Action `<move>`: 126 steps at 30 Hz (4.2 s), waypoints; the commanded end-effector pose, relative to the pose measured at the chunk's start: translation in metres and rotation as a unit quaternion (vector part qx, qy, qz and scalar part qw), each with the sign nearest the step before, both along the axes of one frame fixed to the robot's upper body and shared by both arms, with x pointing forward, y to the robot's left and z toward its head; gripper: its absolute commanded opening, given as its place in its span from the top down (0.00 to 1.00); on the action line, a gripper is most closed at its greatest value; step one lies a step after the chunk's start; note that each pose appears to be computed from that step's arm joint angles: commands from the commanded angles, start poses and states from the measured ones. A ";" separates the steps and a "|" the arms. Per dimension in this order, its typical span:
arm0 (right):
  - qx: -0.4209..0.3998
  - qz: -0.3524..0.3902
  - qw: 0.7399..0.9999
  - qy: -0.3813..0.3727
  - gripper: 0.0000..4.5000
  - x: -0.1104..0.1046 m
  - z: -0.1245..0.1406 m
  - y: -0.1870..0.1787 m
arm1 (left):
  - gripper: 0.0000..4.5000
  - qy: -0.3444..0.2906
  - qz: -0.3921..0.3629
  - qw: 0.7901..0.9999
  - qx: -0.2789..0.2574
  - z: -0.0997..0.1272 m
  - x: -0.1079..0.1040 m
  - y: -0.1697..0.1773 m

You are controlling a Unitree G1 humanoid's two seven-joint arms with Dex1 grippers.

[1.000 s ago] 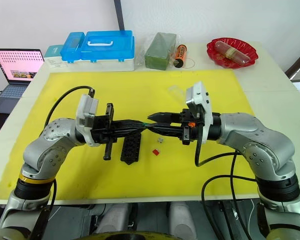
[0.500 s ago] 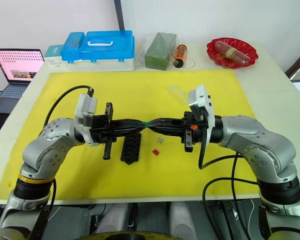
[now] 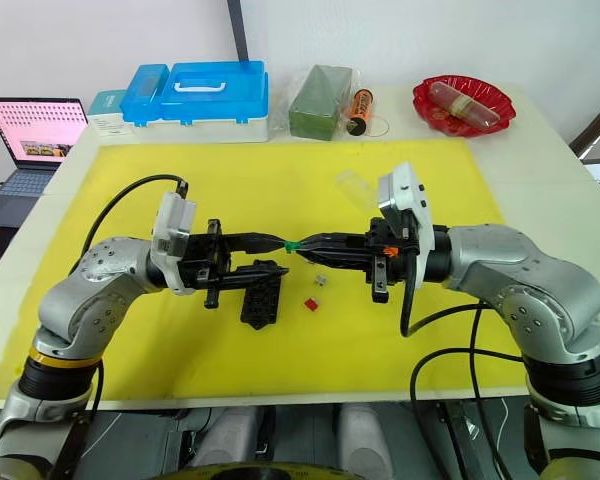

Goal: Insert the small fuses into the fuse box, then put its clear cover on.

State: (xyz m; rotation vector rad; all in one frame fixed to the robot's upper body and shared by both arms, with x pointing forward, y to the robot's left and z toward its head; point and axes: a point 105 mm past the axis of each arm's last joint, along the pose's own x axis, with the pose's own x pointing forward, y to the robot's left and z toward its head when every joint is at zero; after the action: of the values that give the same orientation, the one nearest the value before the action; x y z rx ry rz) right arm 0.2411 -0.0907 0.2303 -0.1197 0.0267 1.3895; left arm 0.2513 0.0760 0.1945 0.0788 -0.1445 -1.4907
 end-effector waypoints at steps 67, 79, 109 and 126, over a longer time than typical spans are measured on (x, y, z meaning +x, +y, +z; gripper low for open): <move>-0.112 -0.009 0.990 -0.087 1.00 -0.007 -0.090 0.071 | 0.01 -0.043 0.162 0.985 0.040 -0.073 -0.035 0.065; -0.114 -0.011 0.990 -0.085 1.00 -0.006 -0.093 0.071 | 0.01 -0.041 0.164 0.985 0.041 -0.074 -0.034 0.065; -0.120 -0.008 0.990 -0.078 1.00 -0.006 -0.104 0.071 | 0.01 -0.039 0.165 0.985 0.042 -0.076 -0.033 0.066; -0.138 -0.012 0.987 -0.079 1.00 -0.001 -0.108 0.067 | 0.01 -0.034 0.169 0.984 0.041 -0.079 -0.033 0.067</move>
State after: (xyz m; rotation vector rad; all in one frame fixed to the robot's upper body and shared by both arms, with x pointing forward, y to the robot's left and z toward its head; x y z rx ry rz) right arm 0.2416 -0.0249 0.1176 -0.4529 0.1131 1.3366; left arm 0.2200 0.1436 0.1137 0.2117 -0.1042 -1.1520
